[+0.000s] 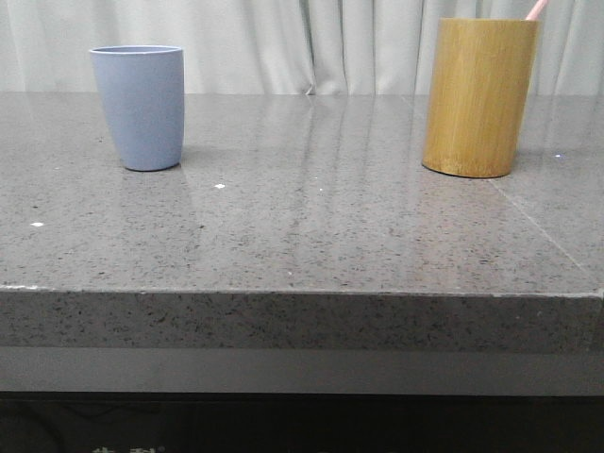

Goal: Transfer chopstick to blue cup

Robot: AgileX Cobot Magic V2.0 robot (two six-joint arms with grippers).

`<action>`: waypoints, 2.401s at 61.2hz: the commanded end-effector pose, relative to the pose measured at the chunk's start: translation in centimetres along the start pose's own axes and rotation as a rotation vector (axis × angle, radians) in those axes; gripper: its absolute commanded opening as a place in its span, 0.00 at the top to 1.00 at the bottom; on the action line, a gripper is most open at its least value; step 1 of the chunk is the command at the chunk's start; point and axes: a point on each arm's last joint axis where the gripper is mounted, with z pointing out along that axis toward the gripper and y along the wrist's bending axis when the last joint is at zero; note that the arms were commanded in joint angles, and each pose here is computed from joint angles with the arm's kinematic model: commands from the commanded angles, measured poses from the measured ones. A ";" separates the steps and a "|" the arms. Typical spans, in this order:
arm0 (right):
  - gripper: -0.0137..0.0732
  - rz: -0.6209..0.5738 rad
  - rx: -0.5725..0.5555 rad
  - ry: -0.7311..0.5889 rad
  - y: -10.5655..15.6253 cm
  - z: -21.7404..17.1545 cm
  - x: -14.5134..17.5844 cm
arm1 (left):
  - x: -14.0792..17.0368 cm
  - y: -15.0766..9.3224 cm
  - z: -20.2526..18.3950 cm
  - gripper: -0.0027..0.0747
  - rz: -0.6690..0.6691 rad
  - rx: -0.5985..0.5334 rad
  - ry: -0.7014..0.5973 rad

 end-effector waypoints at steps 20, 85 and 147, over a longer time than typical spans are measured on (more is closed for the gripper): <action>0.18 -0.027 -0.035 -0.077 0.4 -0.4 -1.4 | -4.0 -2.1 2.4 0.37 0.039 0.121 -0.042; 0.18 -0.021 -0.042 -0.064 0.5 -0.4 -1.2 | -10.7 -7.6 23.0 0.37 0.208 0.136 0.548; 0.18 -0.022 -0.044 -0.030 0.5 -0.4 -0.9 | -14.3 -12.5 21.1 0.99 0.162 0.290 0.459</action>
